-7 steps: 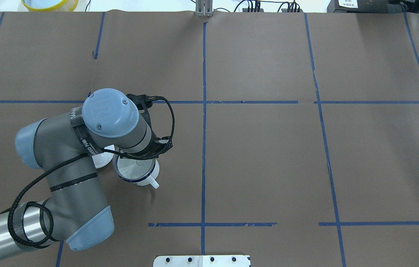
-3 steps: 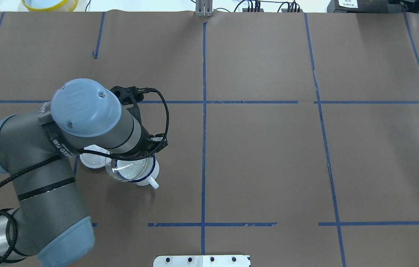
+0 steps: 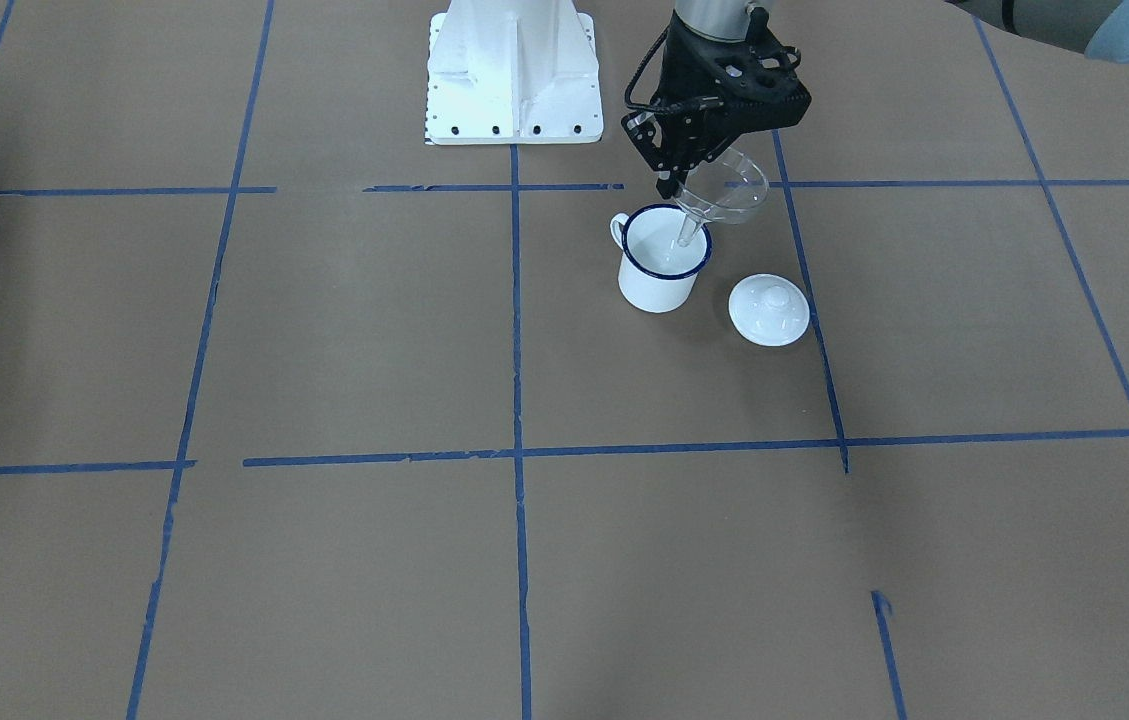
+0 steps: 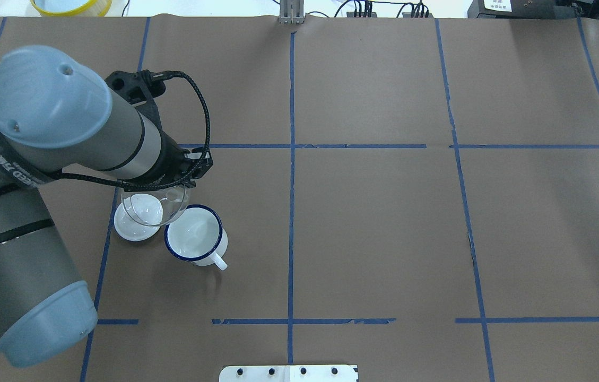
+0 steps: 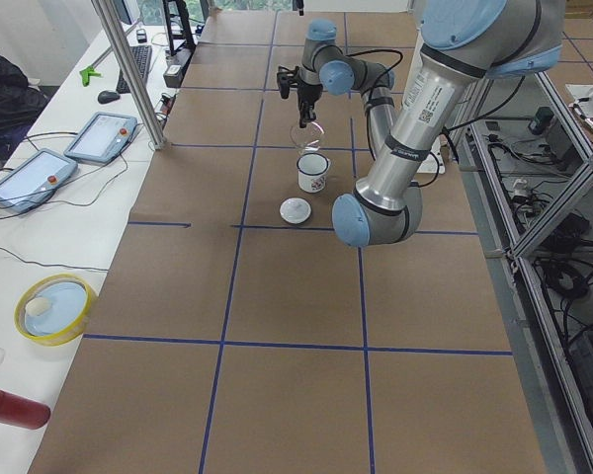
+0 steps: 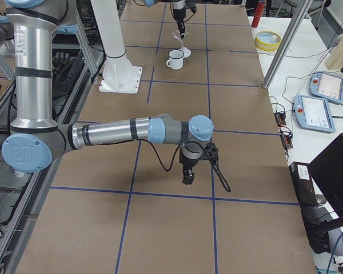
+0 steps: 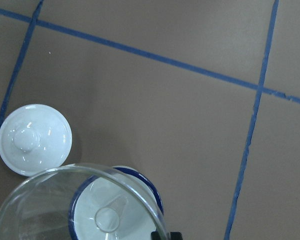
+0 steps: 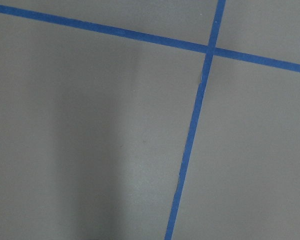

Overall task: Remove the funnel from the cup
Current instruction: 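Carry the glass funnel away from the mug, farther from the robot, then hold the funnel raised and tilted above the table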

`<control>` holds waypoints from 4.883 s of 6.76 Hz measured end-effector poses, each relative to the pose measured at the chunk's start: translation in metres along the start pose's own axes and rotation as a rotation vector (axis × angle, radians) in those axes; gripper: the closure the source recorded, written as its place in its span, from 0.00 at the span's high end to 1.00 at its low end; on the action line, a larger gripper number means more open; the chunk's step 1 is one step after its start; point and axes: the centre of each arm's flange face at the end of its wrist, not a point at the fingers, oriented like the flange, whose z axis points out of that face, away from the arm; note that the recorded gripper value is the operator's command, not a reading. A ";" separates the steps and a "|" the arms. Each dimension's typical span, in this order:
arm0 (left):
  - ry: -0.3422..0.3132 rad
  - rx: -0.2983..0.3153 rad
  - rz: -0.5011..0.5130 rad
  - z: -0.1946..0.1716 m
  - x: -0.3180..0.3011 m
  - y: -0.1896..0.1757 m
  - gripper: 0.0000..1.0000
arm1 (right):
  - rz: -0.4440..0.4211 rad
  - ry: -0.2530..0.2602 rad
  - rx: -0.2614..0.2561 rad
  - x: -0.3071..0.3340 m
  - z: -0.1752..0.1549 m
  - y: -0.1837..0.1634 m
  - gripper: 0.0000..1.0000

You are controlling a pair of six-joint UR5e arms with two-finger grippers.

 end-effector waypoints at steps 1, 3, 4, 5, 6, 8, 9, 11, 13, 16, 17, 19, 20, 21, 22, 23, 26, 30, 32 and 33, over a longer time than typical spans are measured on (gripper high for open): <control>0.032 0.038 -0.029 -0.007 0.001 -0.022 0.00 | 0.000 0.000 0.000 0.000 0.000 0.000 1.00; 0.121 0.138 -0.192 0.002 0.000 -0.083 0.00 | 0.001 0.000 0.000 0.000 0.000 0.000 1.00; 0.170 0.209 -0.290 0.010 0.000 -0.108 0.00 | 0.001 0.000 0.000 0.000 0.000 0.000 1.00; 0.220 0.283 -0.377 0.020 0.000 -0.126 0.00 | 0.000 0.000 0.000 0.000 0.000 0.000 1.00; 0.259 0.348 -0.475 0.035 -0.003 -0.142 0.00 | 0.000 0.000 0.000 0.000 0.000 0.000 1.00; 0.337 0.474 -0.676 0.066 -0.024 -0.166 0.00 | 0.000 0.000 -0.001 0.000 0.000 0.000 1.00; 0.360 0.540 -0.791 0.089 -0.030 -0.168 0.00 | 0.001 0.000 -0.001 0.000 0.000 0.000 1.00; 0.388 0.630 -0.925 0.144 -0.028 -0.140 0.00 | 0.000 0.000 0.000 0.000 0.000 0.000 1.00; 0.410 0.661 -0.963 0.184 -0.027 -0.126 0.00 | 0.000 0.000 0.000 0.000 0.000 0.000 1.00; 0.468 0.708 -0.958 0.208 -0.031 -0.130 0.00 | 0.000 0.000 0.000 0.000 0.000 0.000 1.00; 0.490 0.724 -0.957 0.214 -0.034 -0.134 0.00 | 0.000 0.000 0.000 0.000 0.000 0.000 1.00; 0.504 0.757 -0.946 0.234 -0.039 -0.142 0.00 | 0.000 0.000 0.000 0.000 0.000 0.000 1.00; 0.500 0.763 -0.929 0.237 -0.039 -0.143 0.00 | 0.000 0.000 0.000 0.000 0.000 0.000 1.00; 0.495 0.765 -0.920 0.239 -0.039 -0.144 0.00 | 0.000 0.000 0.000 0.000 0.000 0.000 1.00; 0.490 0.765 -0.915 0.241 -0.039 -0.144 0.00 | 0.001 0.000 -0.001 0.000 0.000 0.000 1.00; 0.487 0.764 -0.913 0.243 -0.039 -0.143 0.00 | 0.001 0.000 -0.001 0.000 0.001 0.000 1.00; 0.478 0.754 -0.906 0.249 -0.039 -0.136 0.99 | 0.000 0.000 0.000 0.000 0.000 0.000 1.00; 0.417 0.746 -0.814 0.270 -0.040 -0.114 1.00 | 0.000 0.000 0.000 0.000 0.000 0.000 1.00; 0.425 0.733 -0.732 0.257 -0.033 -0.113 1.00 | 0.000 0.000 0.000 0.000 0.000 0.000 1.00; 0.450 0.707 -0.694 0.239 -0.028 -0.116 1.00 | 0.001 0.000 -0.001 0.000 0.000 0.000 1.00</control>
